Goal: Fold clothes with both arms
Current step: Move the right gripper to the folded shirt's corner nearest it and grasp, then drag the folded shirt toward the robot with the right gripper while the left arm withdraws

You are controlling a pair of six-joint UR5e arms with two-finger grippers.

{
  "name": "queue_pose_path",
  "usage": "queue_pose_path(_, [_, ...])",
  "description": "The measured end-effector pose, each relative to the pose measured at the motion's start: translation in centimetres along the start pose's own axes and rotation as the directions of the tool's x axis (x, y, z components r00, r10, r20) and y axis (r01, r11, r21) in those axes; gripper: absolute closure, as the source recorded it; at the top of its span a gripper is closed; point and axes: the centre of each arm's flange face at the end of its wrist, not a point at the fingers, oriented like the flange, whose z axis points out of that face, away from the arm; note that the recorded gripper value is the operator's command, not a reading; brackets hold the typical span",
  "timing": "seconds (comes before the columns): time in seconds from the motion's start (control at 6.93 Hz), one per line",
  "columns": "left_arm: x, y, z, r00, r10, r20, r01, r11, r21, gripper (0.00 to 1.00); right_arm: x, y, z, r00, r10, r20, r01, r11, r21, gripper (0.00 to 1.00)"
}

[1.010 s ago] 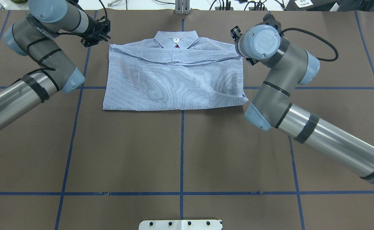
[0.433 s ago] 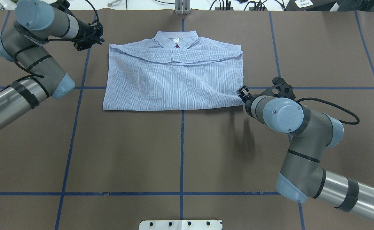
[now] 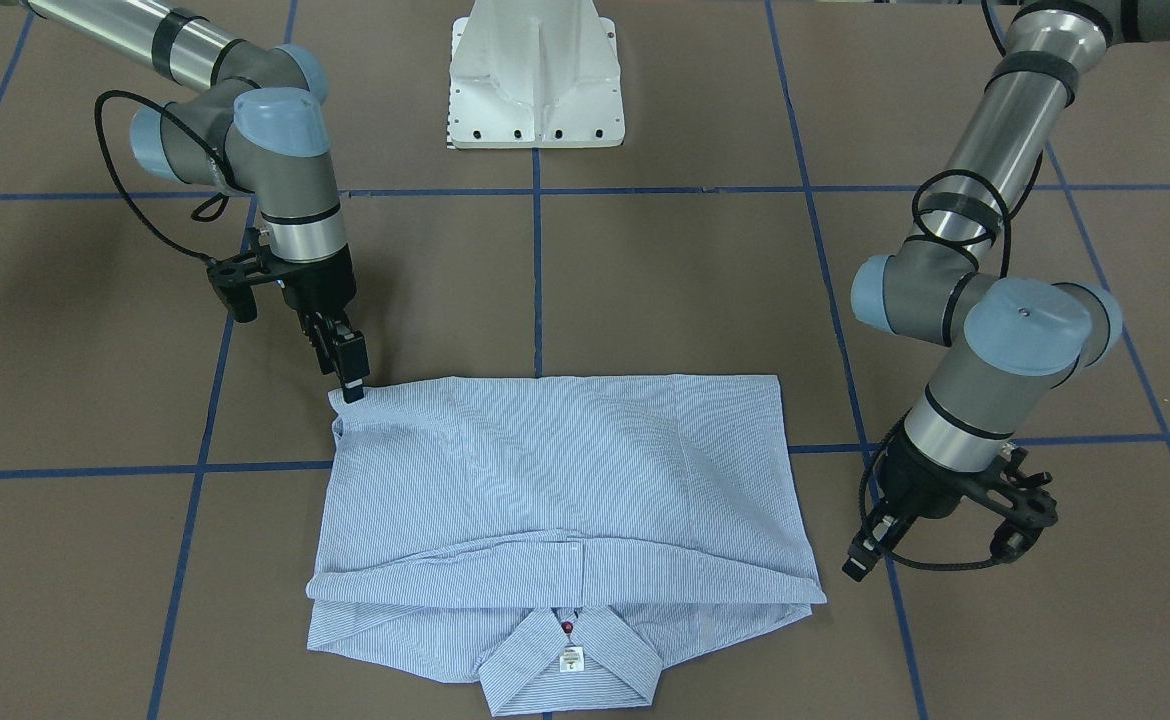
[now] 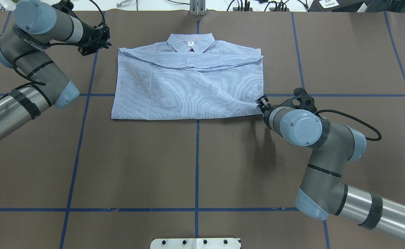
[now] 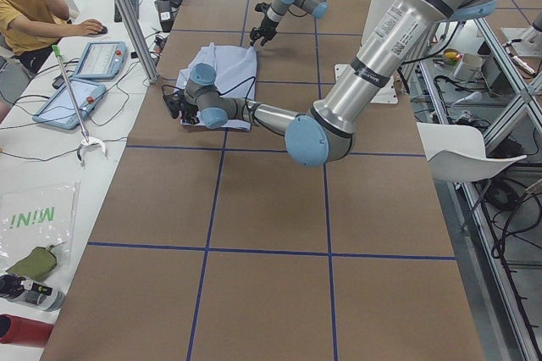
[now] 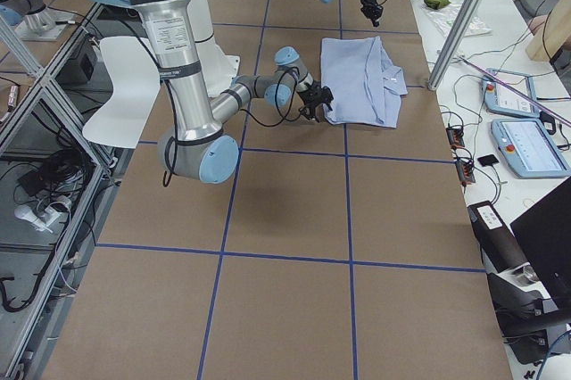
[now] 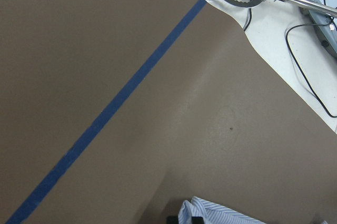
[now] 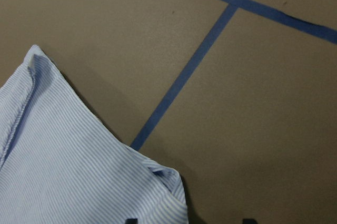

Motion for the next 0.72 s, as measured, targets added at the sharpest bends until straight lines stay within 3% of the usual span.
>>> queue_pose_path(0.14, [-0.2,0.0,0.0,1.000,0.000,0.001,0.000,1.000,0.001,0.79,0.1,0.0,0.5,1.000,0.001,-0.006,-0.001,1.000,0.005,1.00])
queue_pose_path(0.72, [-0.3,0.0,-0.2,1.000,0.001,-0.001,-0.001,1.000,0.001,0.80,-1.3,0.7,0.0,0.999,0.048,0.010,-0.048,0.999,-0.009,1.00])
